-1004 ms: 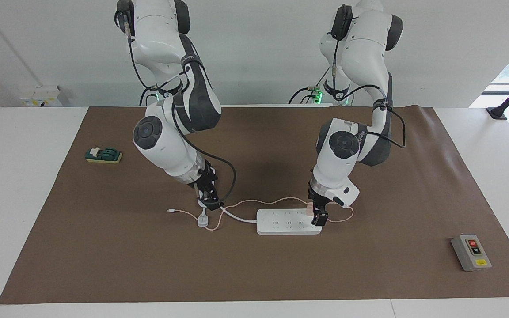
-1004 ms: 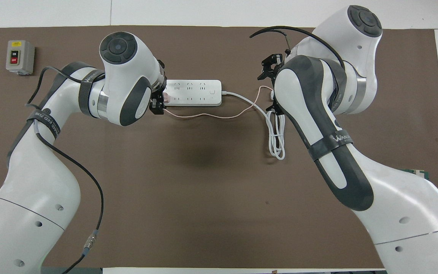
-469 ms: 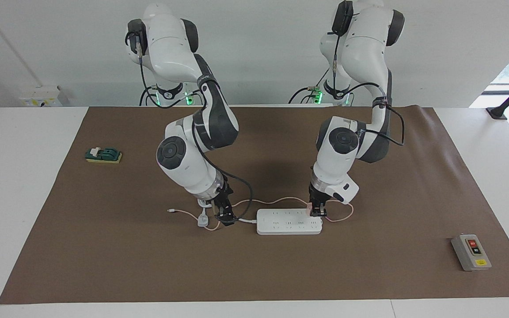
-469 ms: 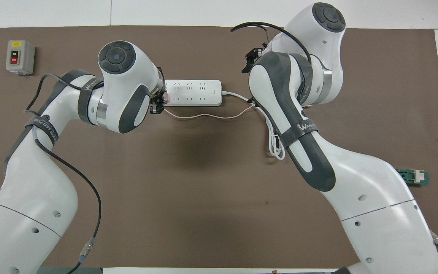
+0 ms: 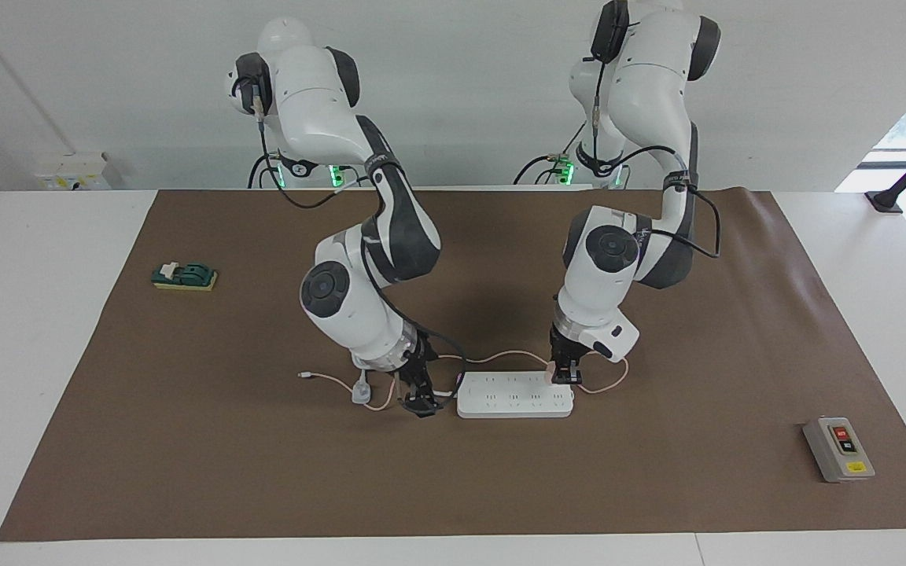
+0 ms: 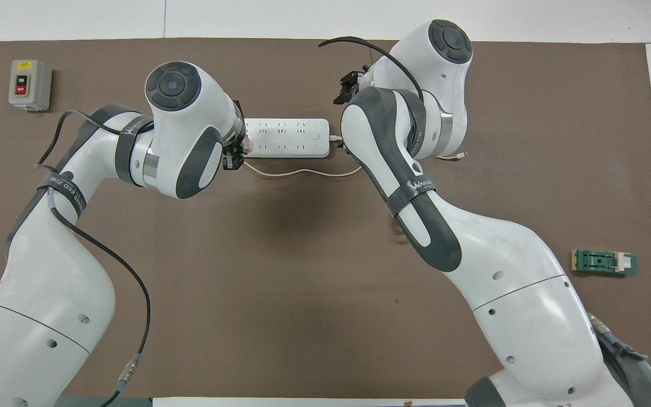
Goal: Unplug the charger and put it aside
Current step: 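Press the right gripper down on the white power strip to hold it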
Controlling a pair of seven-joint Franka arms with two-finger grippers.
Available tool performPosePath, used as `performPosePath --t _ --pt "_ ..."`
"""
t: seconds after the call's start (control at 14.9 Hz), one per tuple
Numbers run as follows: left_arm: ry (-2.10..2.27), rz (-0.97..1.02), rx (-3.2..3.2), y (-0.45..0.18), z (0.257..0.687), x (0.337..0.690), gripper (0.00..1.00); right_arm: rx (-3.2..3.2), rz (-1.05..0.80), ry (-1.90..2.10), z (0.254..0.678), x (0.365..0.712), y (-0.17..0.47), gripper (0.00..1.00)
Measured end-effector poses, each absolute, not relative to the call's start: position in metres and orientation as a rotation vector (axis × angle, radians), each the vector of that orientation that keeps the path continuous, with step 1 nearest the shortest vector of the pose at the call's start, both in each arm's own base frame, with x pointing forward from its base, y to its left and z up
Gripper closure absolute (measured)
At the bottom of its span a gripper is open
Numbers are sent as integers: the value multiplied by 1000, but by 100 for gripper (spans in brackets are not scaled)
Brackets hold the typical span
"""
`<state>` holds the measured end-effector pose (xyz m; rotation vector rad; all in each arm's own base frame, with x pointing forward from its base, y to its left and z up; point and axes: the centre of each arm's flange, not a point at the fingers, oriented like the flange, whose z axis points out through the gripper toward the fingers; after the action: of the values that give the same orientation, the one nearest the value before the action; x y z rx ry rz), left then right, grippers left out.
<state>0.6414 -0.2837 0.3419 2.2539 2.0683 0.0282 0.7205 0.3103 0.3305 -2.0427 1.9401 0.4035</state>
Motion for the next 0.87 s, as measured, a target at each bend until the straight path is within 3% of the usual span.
performPosePath --t 0.4,0.87 --pt "2068 29 2255 -284 342 641 69 -2027 406 1916 299 722 332 0" --pt "2067 30 2257 -284 342 641 69 -2045 418 1898 299 717 344 0"
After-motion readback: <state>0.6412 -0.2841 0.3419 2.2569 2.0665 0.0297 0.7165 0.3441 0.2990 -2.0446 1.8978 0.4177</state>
